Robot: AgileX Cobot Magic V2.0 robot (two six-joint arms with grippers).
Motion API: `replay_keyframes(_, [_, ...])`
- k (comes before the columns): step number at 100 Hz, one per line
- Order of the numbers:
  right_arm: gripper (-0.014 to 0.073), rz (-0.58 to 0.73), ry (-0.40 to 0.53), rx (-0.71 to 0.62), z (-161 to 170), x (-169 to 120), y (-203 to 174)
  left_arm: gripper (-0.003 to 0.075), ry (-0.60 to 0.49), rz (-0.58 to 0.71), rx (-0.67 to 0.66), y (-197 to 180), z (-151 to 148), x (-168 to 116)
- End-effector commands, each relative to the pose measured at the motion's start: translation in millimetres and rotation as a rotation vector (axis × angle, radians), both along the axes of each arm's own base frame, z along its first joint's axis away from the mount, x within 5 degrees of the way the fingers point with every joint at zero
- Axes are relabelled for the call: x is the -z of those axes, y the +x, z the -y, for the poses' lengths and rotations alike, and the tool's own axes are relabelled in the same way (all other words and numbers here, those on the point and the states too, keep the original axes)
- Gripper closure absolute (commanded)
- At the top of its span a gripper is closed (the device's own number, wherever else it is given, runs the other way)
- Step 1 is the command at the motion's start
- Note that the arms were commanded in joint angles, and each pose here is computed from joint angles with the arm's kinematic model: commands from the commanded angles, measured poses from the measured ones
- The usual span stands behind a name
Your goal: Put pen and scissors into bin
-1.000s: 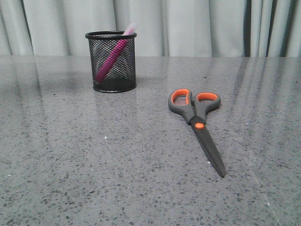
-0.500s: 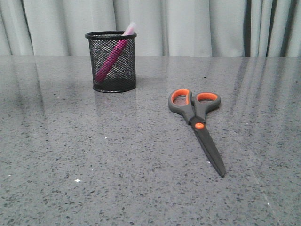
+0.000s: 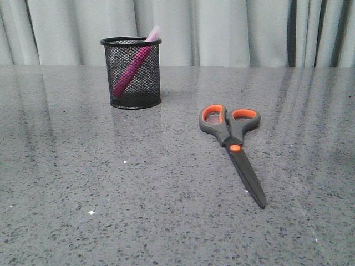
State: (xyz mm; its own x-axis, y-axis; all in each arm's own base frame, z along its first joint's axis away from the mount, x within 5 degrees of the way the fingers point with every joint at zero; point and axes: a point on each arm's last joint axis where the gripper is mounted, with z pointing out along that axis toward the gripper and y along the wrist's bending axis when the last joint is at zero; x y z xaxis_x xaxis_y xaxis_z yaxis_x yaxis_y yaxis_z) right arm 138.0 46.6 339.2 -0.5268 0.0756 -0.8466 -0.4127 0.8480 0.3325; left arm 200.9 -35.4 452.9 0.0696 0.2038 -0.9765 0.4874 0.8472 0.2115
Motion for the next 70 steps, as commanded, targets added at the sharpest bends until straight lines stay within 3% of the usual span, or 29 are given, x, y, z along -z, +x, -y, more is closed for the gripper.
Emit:
replay_keyframes(1, [0.0253, 0.068, 0.034, -0.016, -3.7, -14.9, 1.4, 0.0742, -0.091, 0.037, -0.094, -18.8, -6.2, 4.7])
replay_keyframes(17, [0.0253, 0.057, 0.019, -0.070, -8.2, -23.3, 4.7, 0.0742, -0.122, 0.004, -0.210, -44.6, -12.7, 49.6])
replay_keyframes(34, [0.0253, -0.022, 0.010, -0.188, -15.5, -39.1, 21.7, 0.0742, -0.127, -0.017, -0.216, -68.5, -8.7, 85.1])
replay_keyframes(49, [0.0253, -0.090, -0.022, -0.294, -25.8, -44.5, 40.8, 0.0742, -0.137, 0.029, -0.236, -84.8, -9.9, 90.1])
replay_keyframes(70, [0.0252, -0.093, -0.206, -0.349, -55.4, -41.5, 59.5, 0.0742, -0.145, 0.070, -0.250, -93.1, -11.5, 86.1])
